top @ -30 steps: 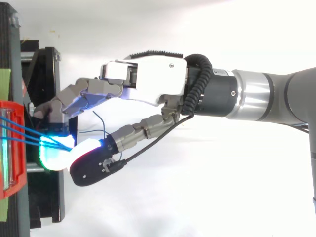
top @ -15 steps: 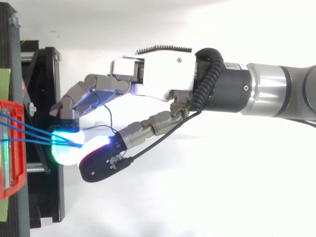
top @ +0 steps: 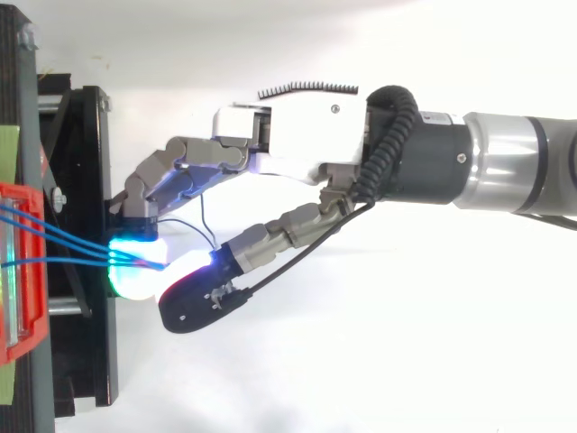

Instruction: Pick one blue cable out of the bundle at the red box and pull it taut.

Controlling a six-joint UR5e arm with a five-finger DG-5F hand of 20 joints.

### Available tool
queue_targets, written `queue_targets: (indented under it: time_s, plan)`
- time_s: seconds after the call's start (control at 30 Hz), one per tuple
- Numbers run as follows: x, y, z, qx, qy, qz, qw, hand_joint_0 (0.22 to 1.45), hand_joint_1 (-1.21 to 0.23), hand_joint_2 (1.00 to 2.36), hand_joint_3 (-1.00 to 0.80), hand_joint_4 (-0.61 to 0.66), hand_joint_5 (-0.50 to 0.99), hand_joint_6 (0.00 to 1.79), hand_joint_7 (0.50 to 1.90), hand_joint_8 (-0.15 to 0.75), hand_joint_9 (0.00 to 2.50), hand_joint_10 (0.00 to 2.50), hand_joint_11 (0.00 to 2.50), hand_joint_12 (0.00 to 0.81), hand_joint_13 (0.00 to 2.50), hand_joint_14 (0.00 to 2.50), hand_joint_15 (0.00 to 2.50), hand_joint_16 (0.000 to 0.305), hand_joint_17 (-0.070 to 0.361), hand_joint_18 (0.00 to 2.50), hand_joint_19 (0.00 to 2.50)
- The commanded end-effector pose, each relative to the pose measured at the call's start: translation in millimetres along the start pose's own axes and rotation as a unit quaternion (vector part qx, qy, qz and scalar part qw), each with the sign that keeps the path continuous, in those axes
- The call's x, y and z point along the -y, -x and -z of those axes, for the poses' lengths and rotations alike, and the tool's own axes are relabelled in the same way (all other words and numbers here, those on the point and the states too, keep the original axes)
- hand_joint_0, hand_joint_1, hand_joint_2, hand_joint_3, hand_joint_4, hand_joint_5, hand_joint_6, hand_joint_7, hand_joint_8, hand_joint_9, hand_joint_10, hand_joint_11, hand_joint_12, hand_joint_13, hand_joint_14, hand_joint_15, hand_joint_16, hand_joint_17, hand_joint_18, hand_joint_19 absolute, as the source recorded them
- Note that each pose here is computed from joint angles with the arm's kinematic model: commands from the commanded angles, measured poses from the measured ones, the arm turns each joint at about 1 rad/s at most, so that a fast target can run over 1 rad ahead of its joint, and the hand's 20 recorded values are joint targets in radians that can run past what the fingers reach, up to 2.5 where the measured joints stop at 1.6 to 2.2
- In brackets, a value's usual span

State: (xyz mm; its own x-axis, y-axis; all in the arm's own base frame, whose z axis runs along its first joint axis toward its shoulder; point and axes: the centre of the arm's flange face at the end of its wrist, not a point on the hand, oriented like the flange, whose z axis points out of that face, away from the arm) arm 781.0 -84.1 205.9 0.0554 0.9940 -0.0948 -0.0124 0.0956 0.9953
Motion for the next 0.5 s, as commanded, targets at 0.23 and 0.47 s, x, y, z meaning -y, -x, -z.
queue_targets:
  time_s: [0.23,0.47]
  plan:
    - [-32.2,7.5,19.3,-0.004,-0.047,0.007,0.9988,0.72,-0.85,1.01,-0.32,0.20,-0.20,0.90,0.79,0.360,0.65,0.01,0.46,0.349,0.42,0.01,0.17,0.050,0.112,0.51,0.26]
    - [-44.2,10.6,25.7,-0.004,-0.059,0.008,0.9982,0.71,-0.86,1.01,-0.42,0.24,-0.20,0.90,0.82,0.358,0.65,0.01,0.46,0.351,0.42,0.01,0.17,0.050,0.112,0.51,0.26]
